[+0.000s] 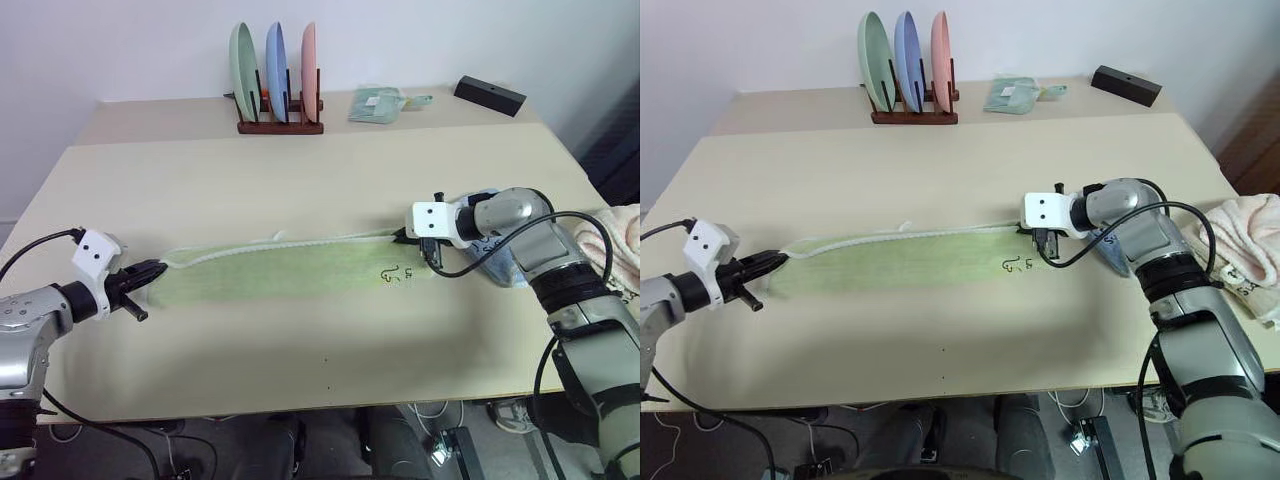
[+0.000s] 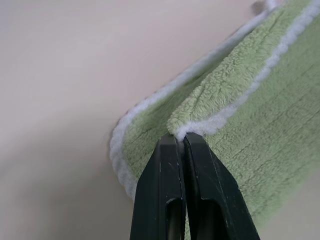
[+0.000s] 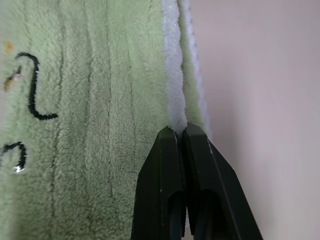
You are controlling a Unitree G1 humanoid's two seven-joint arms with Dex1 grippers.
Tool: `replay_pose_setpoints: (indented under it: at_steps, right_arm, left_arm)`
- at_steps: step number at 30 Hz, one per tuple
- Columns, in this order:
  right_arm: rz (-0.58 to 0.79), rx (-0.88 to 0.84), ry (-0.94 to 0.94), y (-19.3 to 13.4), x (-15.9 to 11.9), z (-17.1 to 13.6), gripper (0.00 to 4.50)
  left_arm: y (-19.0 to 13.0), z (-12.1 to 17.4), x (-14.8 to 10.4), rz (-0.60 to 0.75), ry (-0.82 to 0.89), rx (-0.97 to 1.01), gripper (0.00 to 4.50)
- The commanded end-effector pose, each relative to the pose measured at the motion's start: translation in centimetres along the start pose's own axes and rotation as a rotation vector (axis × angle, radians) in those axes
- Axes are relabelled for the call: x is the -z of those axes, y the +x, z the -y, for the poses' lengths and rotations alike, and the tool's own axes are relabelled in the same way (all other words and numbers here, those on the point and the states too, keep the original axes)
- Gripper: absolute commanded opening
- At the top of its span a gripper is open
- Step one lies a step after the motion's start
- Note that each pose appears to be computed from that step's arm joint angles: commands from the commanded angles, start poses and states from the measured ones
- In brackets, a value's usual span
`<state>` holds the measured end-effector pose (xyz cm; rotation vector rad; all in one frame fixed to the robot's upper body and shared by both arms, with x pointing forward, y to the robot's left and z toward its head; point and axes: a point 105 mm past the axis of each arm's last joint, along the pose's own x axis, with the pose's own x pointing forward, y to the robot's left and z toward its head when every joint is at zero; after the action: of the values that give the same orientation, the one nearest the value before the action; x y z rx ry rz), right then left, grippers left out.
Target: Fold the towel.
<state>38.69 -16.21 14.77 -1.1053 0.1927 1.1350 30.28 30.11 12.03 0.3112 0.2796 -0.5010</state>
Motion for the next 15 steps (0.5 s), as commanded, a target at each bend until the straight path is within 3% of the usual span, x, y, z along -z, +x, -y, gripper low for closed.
replay_pose_setpoints:
  at_steps: [1, 5, 7, 8, 12, 13, 15]
  right_arm:
    - [-0.002, 0.064, -0.043, 0.1, -0.1, 1.3, 0.03]
    - [-0.001, 0.107, -0.035, 0.5, 0.1, 1.8, 0.03]
    - [-0.001, 0.163, -0.029, 0.6, 0.2, 2.6, 0.00]
    - [-0.006, 0.188, -0.039, 0.5, 0.2, 2.9, 0.55]
    - [-0.035, 0.284, -0.088, -0.2, 0.5, 3.9, 2.18]
    - [-0.043, 0.316, -0.094, -0.5, 0.6, 4.3, 2.19]
    - [-0.053, 0.364, -0.101, -1.3, 0.7, 4.9, 2.19]
  left_arm:
    - [0.1, -1.0, -0.2, 0.008, 0.020, -0.050, 0.00]
    - [0.2, -1.3, 0.1, 0.011, -0.026, -0.052, 0.00]
    - [0.1, -1.4, 0.4, -0.001, -0.044, -0.061, 0.59]
    - [0.0, -1.5, 0.6, -0.008, -0.036, -0.068, 0.85]
    - [-0.1, -3.0, 1.1, -0.021, -0.005, -0.189, 2.73]
    - [-0.1, -3.7, 1.0, -0.011, -0.006, -0.240, 3.17]
    - [-0.3, -4.8, 0.8, 0.018, -0.043, -0.317, 3.17]
